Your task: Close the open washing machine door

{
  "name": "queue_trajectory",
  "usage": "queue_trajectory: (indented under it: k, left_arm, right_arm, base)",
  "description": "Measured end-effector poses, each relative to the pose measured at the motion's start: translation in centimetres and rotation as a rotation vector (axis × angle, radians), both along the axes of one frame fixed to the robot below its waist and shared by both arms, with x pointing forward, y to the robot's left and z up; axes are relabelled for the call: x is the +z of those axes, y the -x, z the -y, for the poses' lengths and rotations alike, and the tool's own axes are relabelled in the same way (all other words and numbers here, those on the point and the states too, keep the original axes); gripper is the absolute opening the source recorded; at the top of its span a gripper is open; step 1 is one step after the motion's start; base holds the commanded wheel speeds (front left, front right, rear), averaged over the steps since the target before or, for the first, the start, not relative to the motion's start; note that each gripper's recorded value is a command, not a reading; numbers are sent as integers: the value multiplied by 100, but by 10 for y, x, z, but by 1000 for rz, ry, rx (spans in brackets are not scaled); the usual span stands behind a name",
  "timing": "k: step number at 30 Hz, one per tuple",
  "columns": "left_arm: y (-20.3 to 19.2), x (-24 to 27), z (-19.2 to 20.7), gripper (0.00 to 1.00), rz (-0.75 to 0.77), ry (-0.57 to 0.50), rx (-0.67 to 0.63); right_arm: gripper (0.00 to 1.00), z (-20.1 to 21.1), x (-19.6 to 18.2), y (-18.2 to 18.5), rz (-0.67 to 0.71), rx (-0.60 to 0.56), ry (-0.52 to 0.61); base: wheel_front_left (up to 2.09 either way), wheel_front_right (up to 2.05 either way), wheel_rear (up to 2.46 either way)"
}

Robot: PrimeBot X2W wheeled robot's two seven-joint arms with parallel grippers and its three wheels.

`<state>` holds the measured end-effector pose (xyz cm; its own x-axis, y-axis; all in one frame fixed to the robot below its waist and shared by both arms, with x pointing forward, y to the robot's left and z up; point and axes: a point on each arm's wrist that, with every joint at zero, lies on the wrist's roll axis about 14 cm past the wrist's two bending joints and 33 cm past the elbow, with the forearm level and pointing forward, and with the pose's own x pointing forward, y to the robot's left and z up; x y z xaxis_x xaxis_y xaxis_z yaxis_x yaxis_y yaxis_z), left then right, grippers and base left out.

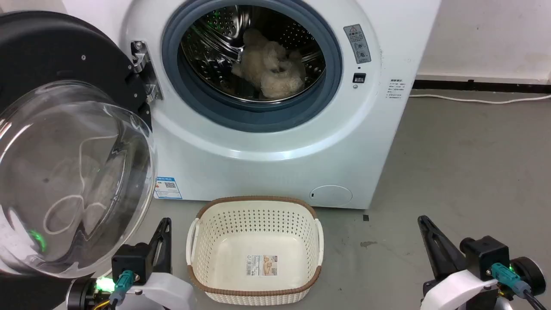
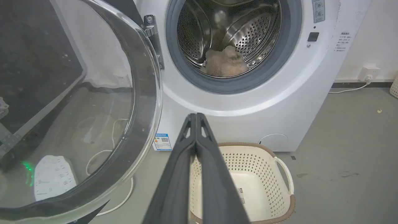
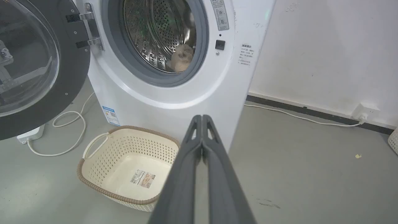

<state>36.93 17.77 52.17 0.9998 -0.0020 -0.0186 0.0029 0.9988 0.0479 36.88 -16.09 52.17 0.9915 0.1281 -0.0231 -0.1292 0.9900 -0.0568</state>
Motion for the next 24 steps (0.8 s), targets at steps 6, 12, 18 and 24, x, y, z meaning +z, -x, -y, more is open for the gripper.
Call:
queue_trajectory:
  k: [6, 12, 18, 24]
  left_arm:
    - [0, 0, 0, 0, 0, 0, 0]
    - [0, 0, 0, 0, 0, 0, 0]
    - [0, 0, 0, 0, 0, 0, 0]
    - [0, 0, 0, 0, 0, 0, 0]
  right_arm:
    - [0, 0, 0, 0, 0, 0, 0]
    - [0, 0, 0, 0, 0, 0, 0]
    - [0, 0, 0, 0, 0, 0, 0]
    - [0, 0, 0, 0, 0, 0, 0]
  base:
    - [0, 0, 0]
    - [0, 0, 0]
    - [0, 0, 0]
    - [0, 0, 0]
